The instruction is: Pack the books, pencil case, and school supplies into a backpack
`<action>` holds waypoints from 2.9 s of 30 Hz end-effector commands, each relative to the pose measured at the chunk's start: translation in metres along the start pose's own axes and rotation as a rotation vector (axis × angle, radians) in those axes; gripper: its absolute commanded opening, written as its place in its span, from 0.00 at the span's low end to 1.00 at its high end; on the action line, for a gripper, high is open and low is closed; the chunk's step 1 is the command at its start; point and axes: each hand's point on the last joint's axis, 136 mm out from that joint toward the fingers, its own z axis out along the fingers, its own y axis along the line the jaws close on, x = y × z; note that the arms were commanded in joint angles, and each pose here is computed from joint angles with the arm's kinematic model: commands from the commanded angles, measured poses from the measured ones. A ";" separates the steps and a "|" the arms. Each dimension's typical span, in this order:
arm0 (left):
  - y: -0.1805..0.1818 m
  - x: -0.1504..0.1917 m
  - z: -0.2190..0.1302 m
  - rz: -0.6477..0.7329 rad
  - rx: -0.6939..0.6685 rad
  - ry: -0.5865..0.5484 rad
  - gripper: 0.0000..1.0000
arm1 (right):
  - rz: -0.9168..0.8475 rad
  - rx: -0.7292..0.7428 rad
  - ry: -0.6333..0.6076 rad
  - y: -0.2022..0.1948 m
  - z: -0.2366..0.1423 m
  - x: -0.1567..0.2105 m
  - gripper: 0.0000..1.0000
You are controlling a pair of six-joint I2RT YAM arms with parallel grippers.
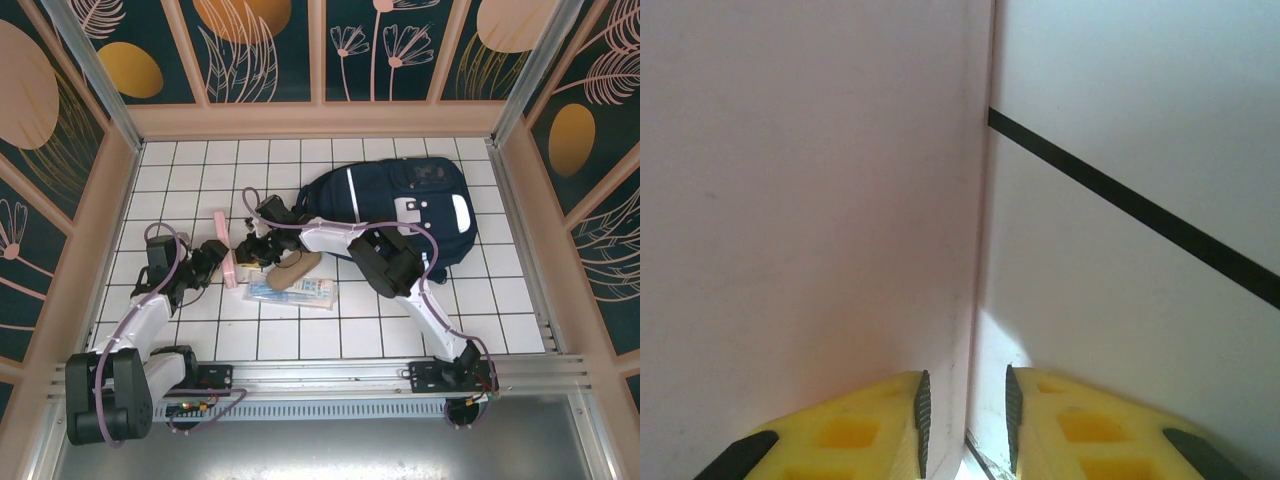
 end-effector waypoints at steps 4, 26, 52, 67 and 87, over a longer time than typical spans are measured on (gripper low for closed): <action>0.003 -0.002 -0.004 0.023 -0.052 -0.001 0.85 | -0.047 -0.027 -0.014 0.030 -0.009 -0.003 0.32; 0.013 0.004 -0.002 -0.005 -0.059 0.001 0.57 | -0.082 -0.054 -0.030 0.046 -0.021 0.000 0.41; -0.030 -0.013 -0.024 0.098 0.037 -0.067 0.28 | -0.141 1.097 -0.525 -0.076 -0.286 -0.089 0.51; -0.058 -0.020 -0.031 0.125 0.111 -0.066 0.20 | -0.082 1.156 -0.439 -0.129 -0.279 -0.077 0.36; -0.108 -0.034 -0.028 0.130 0.249 -0.053 0.21 | -0.140 1.015 -0.639 -0.051 -0.340 -0.105 0.00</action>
